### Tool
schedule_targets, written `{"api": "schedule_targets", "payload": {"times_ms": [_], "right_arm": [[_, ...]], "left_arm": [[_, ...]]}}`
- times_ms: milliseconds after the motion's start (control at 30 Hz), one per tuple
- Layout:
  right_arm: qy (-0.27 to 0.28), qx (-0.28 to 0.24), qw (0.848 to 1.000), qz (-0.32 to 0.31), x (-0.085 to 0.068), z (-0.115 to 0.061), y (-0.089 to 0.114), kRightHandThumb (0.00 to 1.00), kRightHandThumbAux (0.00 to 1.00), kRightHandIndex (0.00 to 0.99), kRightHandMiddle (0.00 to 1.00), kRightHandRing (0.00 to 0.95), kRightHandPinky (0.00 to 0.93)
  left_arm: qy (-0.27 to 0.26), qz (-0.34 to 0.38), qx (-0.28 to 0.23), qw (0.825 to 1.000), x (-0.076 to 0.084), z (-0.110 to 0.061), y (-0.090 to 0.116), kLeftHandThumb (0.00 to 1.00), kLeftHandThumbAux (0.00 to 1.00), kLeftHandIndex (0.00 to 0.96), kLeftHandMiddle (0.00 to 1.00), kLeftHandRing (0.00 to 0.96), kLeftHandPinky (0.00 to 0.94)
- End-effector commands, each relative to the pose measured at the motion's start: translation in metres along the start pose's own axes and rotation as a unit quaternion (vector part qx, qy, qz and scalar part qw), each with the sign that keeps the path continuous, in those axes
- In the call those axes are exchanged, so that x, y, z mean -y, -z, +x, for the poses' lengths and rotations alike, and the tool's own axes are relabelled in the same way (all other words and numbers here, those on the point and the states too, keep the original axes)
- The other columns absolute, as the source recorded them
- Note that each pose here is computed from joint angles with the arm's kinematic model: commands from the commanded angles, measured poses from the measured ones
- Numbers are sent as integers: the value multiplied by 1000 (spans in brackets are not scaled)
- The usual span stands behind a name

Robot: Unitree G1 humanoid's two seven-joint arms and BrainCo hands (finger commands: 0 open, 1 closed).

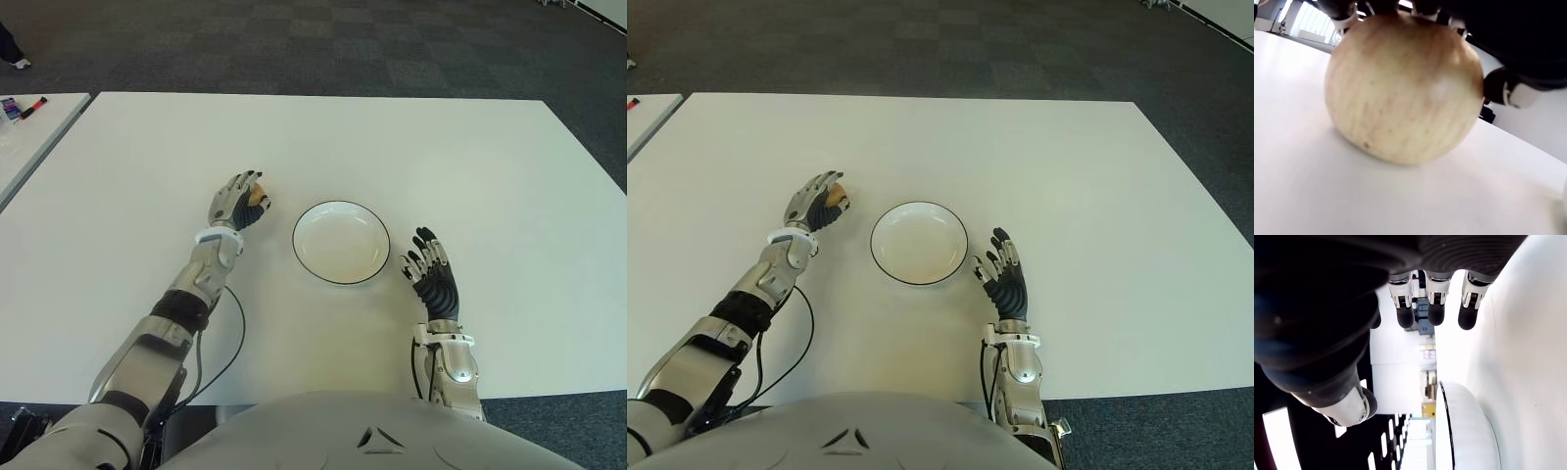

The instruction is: Put the apples into the plate.

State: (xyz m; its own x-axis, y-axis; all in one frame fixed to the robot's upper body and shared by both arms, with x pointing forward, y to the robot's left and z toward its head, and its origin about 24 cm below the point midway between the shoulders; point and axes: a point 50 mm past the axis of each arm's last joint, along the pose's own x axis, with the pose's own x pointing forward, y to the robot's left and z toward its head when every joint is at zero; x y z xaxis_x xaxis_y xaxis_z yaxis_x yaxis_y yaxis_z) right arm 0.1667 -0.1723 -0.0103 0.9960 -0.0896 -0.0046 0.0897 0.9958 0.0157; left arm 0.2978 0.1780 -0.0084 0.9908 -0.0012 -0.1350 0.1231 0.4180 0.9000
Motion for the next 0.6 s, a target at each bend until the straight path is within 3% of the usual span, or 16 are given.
{"api": "schedule_targets", "payload": {"times_ms": [33, 600], "right_arm": [[1, -8, 1000, 0, 0, -1, 2, 392, 758, 0, 41, 43, 111], [6, -11, 1000, -2, 0, -1, 2, 396, 752, 0, 41, 45, 111]], "left_arm": [[31, 8, -30, 999, 15, -8, 12, 631, 454, 0, 57, 74, 159], [44, -1, -27, 999, 17, -8, 12, 597, 415, 0, 36, 54, 132]]}}
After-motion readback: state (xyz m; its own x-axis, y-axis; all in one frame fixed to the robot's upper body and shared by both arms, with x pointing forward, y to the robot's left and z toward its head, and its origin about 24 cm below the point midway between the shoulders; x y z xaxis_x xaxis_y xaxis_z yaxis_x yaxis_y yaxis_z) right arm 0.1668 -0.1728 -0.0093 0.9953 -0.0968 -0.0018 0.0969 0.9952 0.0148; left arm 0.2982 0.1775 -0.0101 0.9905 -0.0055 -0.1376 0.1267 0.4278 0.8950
